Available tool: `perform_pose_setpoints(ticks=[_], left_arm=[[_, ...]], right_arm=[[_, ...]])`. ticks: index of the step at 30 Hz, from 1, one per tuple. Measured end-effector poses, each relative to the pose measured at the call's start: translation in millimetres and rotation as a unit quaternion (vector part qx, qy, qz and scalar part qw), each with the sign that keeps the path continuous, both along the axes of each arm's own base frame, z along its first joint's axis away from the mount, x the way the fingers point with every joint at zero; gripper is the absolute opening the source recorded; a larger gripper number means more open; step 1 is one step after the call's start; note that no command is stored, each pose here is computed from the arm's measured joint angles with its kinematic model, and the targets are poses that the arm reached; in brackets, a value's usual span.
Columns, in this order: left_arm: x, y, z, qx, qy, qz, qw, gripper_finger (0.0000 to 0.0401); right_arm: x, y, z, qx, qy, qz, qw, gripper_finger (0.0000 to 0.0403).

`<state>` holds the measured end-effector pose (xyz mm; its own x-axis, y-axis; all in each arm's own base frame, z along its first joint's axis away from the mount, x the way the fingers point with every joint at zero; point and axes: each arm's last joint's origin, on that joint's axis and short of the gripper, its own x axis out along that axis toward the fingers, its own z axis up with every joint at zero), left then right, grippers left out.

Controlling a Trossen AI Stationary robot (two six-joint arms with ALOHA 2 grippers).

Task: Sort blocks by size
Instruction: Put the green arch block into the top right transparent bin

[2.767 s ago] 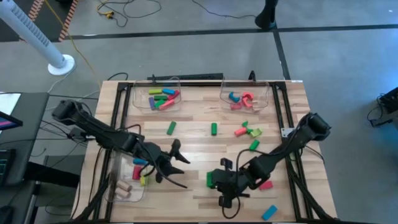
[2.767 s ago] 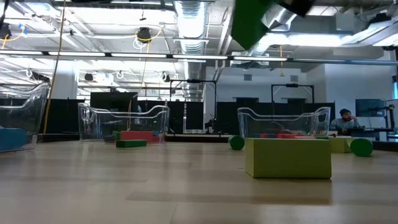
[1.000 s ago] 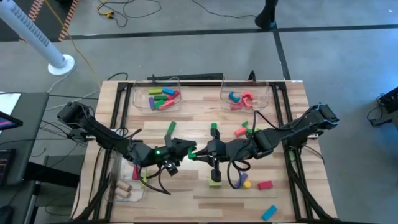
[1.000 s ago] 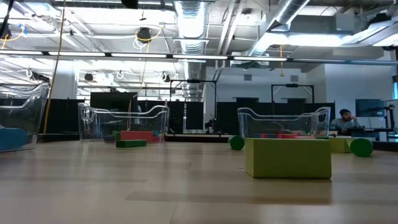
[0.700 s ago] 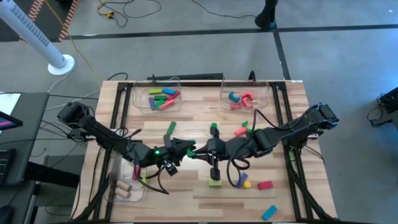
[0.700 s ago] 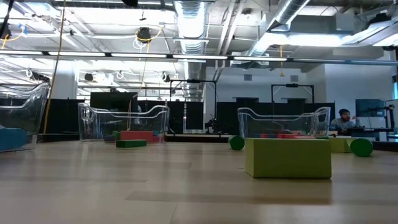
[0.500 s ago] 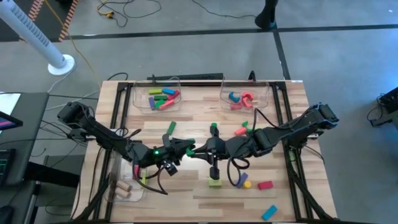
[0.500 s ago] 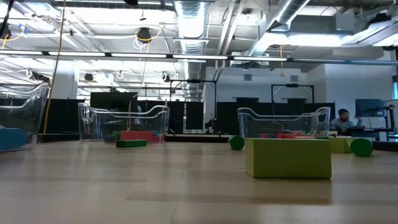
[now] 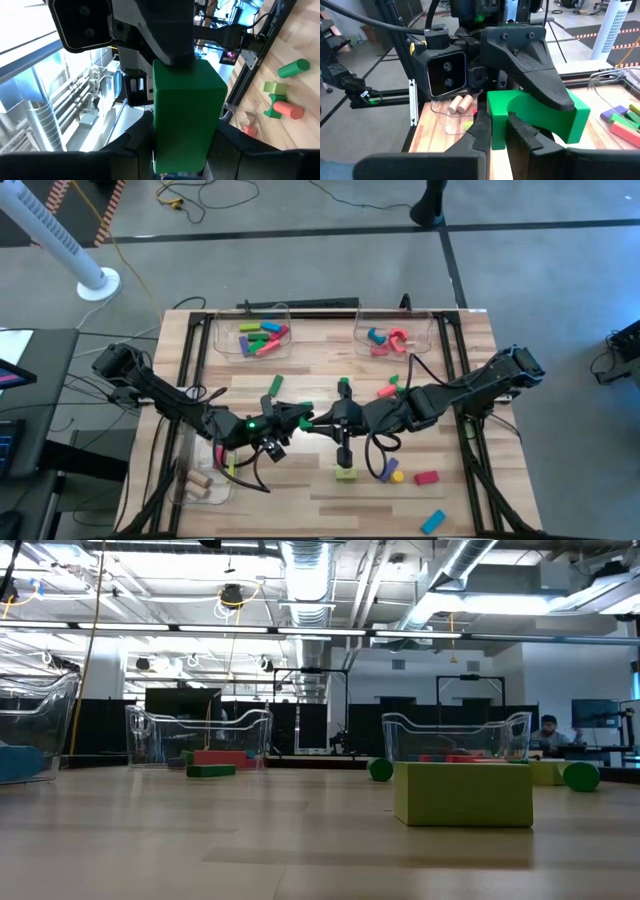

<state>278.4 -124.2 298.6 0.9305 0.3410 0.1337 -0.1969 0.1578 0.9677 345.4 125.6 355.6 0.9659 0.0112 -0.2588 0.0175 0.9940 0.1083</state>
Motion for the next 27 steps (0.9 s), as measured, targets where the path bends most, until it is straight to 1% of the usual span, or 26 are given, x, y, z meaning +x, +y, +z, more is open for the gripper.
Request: perform_pose_setpoints(ticks=[7, 15, 21, 24, 27], left_arm=[[0.0, 0.1, 0.0, -0.002, -0.001, 0.001, 1.000, 0.0138], [-0.4, -1.1, -0.2, -0.001, 0.000, -0.004, 1.000, 0.0138], [-1.7, -4.4, -0.3, -0.001, 0.000, -0.011, 1.000, 0.0138], [-2.7, -6.0, -0.3, -0.002, 0.000, -0.011, 1.000, 0.0138], [-3.3, -7.0, -0.3, -0.003, 0.000, -0.011, 1.000, 0.0137]], right_arm=[[-0.2, 0.3, -0.2, -0.004, 0.001, -0.001, 1.000, 0.0081], [-2.3, 4.9, -1.4, -0.010, 0.007, 0.007, 1.000, 0.0086], [-4.5, 9.3, -2.4, -0.028, 0.011, 0.011, 0.999, 0.0090], [-5.6, 11.3, -3.0, -0.032, 0.014, 0.013, 0.999, 0.0106], [-6.8, 13.0, -3.4, -0.038, 0.015, 0.002, 0.999, 0.0136]])
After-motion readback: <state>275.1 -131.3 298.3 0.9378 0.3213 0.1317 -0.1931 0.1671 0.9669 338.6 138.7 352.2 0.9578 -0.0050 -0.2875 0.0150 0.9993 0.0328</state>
